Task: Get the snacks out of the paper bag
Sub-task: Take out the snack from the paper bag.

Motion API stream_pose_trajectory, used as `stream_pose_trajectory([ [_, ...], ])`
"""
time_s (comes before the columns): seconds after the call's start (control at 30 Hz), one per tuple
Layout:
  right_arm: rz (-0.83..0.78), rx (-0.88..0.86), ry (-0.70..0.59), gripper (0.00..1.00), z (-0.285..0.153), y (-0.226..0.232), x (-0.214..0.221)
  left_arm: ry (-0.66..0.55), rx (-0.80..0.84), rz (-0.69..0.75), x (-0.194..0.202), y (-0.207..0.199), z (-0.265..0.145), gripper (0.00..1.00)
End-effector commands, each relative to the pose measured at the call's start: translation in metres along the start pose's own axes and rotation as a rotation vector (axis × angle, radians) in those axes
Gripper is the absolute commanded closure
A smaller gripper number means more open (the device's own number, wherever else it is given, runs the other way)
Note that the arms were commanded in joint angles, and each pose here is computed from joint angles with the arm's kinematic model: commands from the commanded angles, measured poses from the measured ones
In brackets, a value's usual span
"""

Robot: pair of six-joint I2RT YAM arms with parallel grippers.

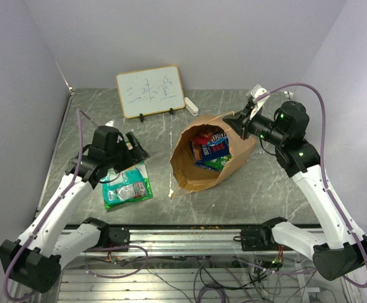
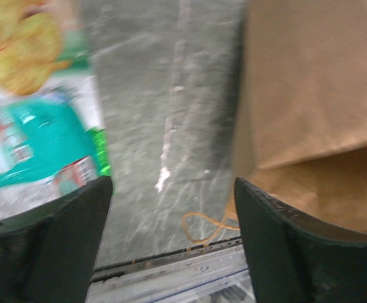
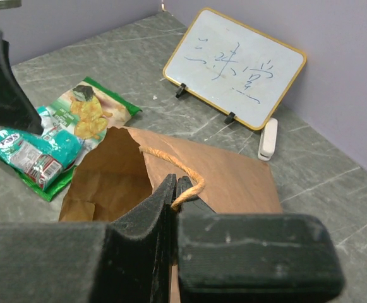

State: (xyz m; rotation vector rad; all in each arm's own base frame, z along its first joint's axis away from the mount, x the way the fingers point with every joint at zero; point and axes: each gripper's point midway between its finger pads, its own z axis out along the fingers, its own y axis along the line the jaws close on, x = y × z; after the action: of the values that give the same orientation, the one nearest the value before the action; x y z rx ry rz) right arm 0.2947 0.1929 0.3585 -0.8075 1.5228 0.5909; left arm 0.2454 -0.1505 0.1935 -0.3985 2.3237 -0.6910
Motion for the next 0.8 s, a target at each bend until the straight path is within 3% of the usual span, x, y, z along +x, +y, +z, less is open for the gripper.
stream_pose_trajectory([
  [0.0,-0.004,-0.021,-0.024,1.00,-0.001,0.004,-0.012,-0.126,0.377,0.228,0.005,-0.090,-0.012,0.07],
  [0.1,-0.006,-0.014,-0.020,1.00,-0.001,0.003,-0.013,-0.140,0.514,0.406,0.028,-0.129,-0.021,0.08],
  [0.2,-0.009,-0.005,-0.024,1.00,-0.002,0.002,-0.016,-0.121,0.542,0.554,0.055,-0.154,-0.013,0.11],
  [0.4,-0.003,-0.008,-0.043,1.00,-0.003,0.003,-0.022,-0.078,0.566,0.850,0.119,-0.179,0.035,0.25],
  [0.43,-0.007,-0.013,-0.050,1.00,-0.004,0.004,-0.025,-0.064,0.551,0.896,0.124,-0.178,0.046,0.27],
  [0.53,-0.020,-0.025,-0.060,1.00,-0.007,0.007,-0.030,-0.069,0.448,1.027,0.122,-0.169,0.072,0.47],
  [0.77,-0.038,-0.035,-0.057,1.00,-0.008,0.007,-0.036,-0.083,0.429,1.197,0.120,-0.172,0.097,0.46],
])
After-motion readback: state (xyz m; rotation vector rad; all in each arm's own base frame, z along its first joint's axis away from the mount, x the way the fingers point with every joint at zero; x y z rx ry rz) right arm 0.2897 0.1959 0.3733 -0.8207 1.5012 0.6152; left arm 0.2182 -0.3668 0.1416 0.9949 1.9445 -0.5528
